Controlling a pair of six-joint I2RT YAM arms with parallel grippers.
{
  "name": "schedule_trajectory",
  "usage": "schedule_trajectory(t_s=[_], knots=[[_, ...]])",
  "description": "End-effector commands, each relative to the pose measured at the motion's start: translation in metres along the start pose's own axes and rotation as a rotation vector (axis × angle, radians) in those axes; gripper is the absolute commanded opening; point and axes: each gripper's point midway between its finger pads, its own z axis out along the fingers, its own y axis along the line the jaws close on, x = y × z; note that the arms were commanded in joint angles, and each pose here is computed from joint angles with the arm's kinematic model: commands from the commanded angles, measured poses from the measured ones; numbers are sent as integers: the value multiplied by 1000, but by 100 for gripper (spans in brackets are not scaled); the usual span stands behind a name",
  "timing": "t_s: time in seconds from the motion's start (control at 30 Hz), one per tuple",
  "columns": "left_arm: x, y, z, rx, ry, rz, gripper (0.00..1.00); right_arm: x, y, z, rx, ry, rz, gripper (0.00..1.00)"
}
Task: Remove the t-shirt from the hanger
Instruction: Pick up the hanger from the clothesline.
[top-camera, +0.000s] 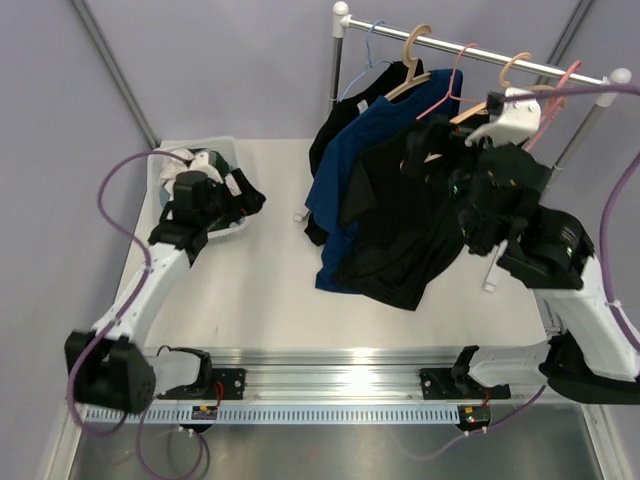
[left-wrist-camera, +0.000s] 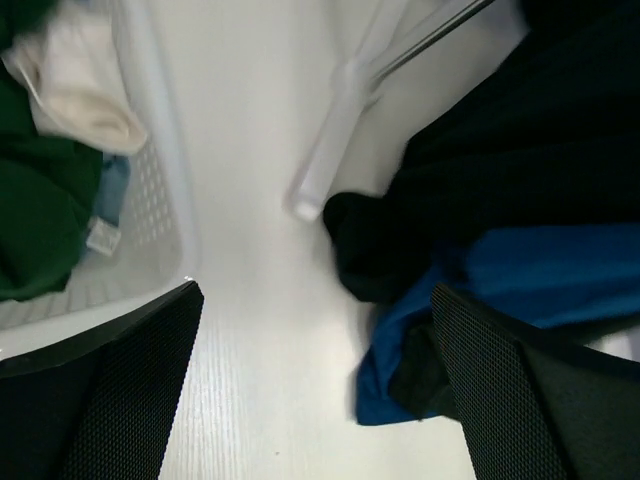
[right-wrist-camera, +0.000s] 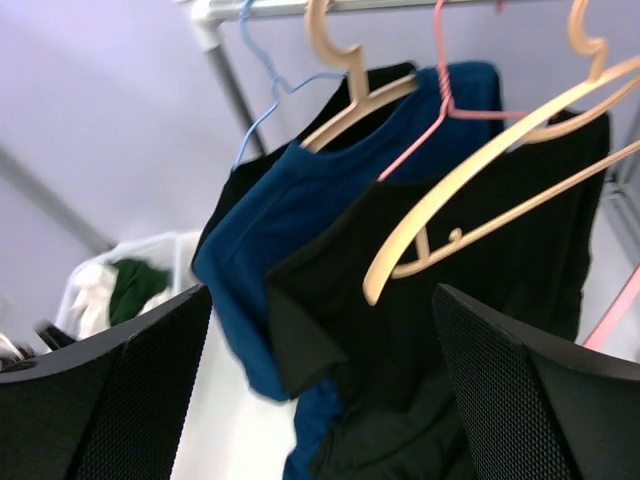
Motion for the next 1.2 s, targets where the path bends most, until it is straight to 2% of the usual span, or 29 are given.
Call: schedule_trajectory(t_s=[0.0, 0.07, 0.1, 0.13, 0.2, 0.37, 0.63, 0.7, 0.9, 1.03, 1.13, 1.17], knots=[[40, 16, 42, -2, 105, -78, 99, -12, -3, 28, 112, -15, -76, 100], [56, 42, 58, -94, 103, -111, 99, -20, -5, 44, 182, -48, -112, 98], [62, 50, 63, -123, 93, -143, 99, -30, -4, 49, 187, -81, -75, 98], [60, 53, 68, -133, 60, -146, 99, -33, -9, 58, 210, -94, -65, 97], [66, 77, 70, -252, 27, -118, 99, -31, -3, 76, 217, -109, -45, 97], [67, 111, 66, -388, -55, -106, 99, 2, -19, 127, 317, -40, -27, 97], [55, 126, 51, -472, -122, -71, 99, 44, -56, 170, 408, -3, 57, 93], [56, 128, 51, -478, -117, -61, 99, 51, -54, 180, 369, -9, 67, 92], [56, 146, 44, -530, -119, -84, 99, 55, -67, 177, 412, -16, 85, 91], [52, 125, 40, -432, -118, -107, 99, 59, -72, 173, 440, -18, 116, 89], [40, 91, 29, -309, -138, -79, 99, 58, -76, 172, 468, -31, 120, 76], [35, 82, 24, -293, -131, -61, 99, 59, -77, 172, 476, -29, 115, 68]])
